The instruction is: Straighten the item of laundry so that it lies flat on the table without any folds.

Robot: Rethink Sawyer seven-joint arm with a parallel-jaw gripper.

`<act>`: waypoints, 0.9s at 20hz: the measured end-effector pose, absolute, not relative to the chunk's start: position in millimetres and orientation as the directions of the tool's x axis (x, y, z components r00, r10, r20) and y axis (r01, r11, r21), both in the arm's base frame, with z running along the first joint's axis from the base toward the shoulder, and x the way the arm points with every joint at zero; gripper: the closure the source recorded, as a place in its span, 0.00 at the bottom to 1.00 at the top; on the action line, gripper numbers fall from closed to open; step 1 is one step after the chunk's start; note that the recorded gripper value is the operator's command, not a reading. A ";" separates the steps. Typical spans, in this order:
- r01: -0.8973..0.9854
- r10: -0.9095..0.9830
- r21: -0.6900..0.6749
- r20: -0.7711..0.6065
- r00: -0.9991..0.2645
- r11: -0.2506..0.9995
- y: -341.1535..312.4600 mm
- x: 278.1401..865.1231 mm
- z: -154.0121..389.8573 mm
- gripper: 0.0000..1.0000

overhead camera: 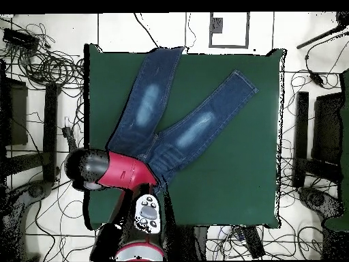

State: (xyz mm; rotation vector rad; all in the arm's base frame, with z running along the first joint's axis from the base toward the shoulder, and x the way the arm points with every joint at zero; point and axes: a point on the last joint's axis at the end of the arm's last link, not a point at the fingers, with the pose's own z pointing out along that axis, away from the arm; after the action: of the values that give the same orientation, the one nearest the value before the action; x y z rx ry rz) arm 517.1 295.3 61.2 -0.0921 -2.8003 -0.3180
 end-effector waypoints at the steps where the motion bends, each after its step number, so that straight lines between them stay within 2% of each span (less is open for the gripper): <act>1: 0.099 0.027 0.208 0.322 -0.946 0.973 295.3 516.4 61.3 0.00; 18: 0.097 0.027 0.212 0.312 -0.950 0.972 296.0 518.0 69.4 0.00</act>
State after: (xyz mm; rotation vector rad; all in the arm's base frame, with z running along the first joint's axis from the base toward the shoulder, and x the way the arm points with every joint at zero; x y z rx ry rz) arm 518.0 296.0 69.4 -0.0911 -2.8100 -0.3238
